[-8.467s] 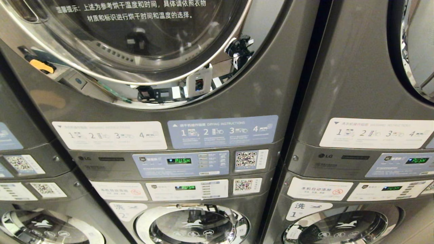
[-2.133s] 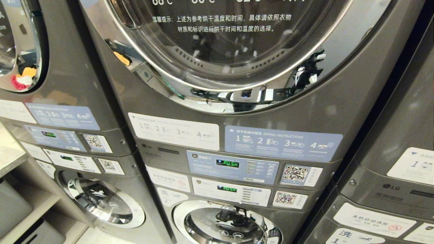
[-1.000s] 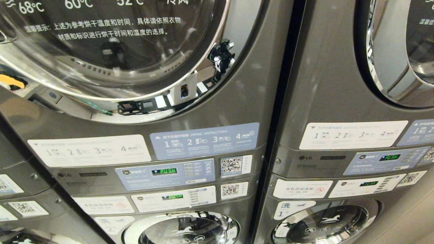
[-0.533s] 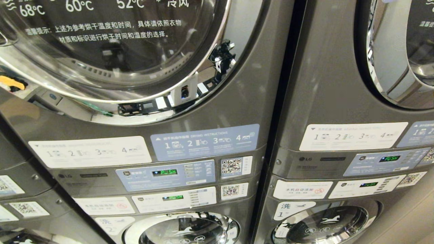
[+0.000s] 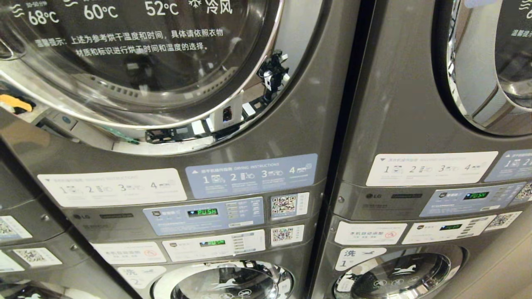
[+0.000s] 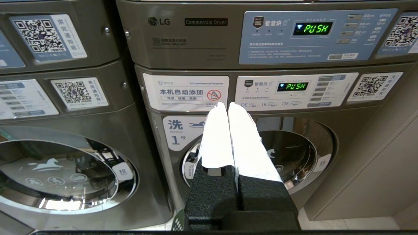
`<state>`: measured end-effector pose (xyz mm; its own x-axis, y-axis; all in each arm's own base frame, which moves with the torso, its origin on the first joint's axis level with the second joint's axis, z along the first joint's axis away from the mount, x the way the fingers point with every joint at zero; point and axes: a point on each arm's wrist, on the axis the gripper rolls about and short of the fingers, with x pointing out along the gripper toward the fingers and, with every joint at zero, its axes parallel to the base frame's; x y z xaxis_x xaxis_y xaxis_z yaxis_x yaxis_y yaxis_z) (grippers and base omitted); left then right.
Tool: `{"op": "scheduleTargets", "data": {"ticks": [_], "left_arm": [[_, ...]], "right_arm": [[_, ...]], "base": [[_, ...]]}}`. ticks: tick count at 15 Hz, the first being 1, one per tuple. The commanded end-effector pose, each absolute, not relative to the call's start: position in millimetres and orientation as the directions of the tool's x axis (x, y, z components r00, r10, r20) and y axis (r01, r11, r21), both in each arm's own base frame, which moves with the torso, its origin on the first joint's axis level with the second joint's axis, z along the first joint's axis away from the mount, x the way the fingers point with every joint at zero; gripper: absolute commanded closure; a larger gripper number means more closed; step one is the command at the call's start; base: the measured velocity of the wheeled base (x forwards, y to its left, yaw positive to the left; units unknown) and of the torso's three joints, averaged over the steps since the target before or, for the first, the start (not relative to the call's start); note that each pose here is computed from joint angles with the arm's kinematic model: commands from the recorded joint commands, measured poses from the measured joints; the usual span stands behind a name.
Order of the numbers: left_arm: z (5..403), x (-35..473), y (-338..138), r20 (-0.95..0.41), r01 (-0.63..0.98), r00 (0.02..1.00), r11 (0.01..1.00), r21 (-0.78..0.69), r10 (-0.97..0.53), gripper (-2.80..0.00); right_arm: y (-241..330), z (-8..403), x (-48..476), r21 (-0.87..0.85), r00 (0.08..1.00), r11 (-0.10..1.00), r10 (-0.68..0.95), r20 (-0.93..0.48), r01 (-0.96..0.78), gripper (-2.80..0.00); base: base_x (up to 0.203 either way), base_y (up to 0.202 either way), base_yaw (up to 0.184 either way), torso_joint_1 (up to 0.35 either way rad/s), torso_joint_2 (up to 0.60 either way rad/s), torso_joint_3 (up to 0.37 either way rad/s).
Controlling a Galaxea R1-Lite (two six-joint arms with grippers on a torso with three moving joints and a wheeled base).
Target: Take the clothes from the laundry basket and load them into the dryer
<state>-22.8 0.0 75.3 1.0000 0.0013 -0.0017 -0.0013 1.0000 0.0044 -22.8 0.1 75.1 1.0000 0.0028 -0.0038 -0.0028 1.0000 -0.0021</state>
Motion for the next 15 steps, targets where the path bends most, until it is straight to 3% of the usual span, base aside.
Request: {"op": "scheduleTargets", "data": {"ticks": [1,15], "left_arm": [[74.9,-22.7,0.0,-0.003,-0.002,1.000,1.000,0.005,0.002,0.00],[74.9,-22.7,0.0,-0.003,-0.002,1.000,1.000,0.005,0.002,0.00]], "right_arm": [[0.1,75.0,-22.8,-0.004,1.000,1.000,0.003,-0.005,-0.003,0.00],[0.1,75.2,-22.7,-0.005,1.000,1.000,0.003,-0.004,-0.003,0.00]], "base": [[0.000,0.000,0.000,0.000,0.00,0.000],[0.000,0.000,0.000,0.000,0.00,0.000]]}}
